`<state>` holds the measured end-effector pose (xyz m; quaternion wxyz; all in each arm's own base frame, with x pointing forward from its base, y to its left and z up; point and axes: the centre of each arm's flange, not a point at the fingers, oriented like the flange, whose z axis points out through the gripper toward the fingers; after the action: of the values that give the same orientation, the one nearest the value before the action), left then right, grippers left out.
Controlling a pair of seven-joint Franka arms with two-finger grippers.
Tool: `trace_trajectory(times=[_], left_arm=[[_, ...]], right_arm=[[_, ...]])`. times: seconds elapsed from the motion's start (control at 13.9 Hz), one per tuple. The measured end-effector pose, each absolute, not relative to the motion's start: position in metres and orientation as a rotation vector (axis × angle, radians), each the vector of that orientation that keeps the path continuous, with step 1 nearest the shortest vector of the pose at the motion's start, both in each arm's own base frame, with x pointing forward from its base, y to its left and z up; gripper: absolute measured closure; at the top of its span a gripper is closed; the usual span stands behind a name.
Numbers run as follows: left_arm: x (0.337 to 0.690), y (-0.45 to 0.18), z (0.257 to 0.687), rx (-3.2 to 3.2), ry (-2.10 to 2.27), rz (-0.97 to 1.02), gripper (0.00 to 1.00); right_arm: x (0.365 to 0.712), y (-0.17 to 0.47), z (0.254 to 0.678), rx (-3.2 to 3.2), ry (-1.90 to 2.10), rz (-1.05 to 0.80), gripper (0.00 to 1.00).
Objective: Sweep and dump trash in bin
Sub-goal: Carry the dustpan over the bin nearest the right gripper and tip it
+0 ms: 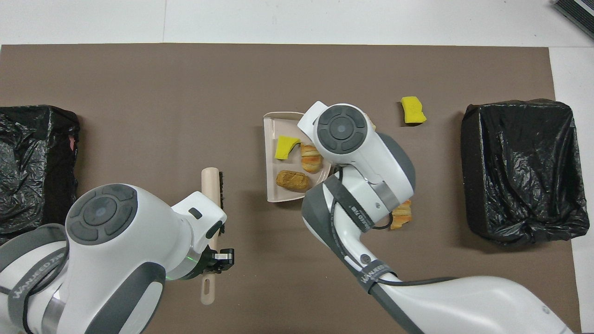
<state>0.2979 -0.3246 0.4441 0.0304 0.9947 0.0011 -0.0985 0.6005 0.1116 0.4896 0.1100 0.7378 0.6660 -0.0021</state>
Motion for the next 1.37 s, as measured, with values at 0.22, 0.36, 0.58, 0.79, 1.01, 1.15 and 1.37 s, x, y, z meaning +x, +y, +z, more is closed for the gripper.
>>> trace_trajectory(times=[0.22, 0.36, 0.58, 0.79, 1.01, 1.15, 1.37], left_arm=[[0.262, -0.339, 0.396, 3.083, 0.034, -0.270, 0.74], [0.255, -0.339, 0.381, 3.088, 0.030, -0.265, 0.74], [0.245, -0.335, 0.361, 3.099, 0.016, -0.264, 0.74], [0.238, -0.334, 0.351, 3.103, 0.001, -0.259, 0.74], [0.239, -0.334, 0.347, 3.099, 0.002, -0.251, 0.74], [0.241, -0.335, 0.342, 3.098, 0.007, -0.250, 0.74], [0.245, -0.335, 0.337, 3.093, 0.020, -0.244, 0.74]], right_arm=[[0.599, 0.014, 0.515, 2.245, 1.891, -0.007, 0.67], [0.594, -0.058, 0.515, 2.299, 1.872, -0.005, 0.67], [0.576, -0.144, 0.508, 2.333, 1.864, -0.057, 0.67], [0.550, -0.202, 0.507, 2.291, 1.887, -0.148, 0.67], [0.532, -0.225, 0.508, 2.199, 1.856, -0.272, 0.67], [0.526, -0.234, 0.507, 2.123, 1.843, -0.334, 0.67], [0.523, -0.236, 0.506, 2.005, 1.831, -0.485, 0.67]])
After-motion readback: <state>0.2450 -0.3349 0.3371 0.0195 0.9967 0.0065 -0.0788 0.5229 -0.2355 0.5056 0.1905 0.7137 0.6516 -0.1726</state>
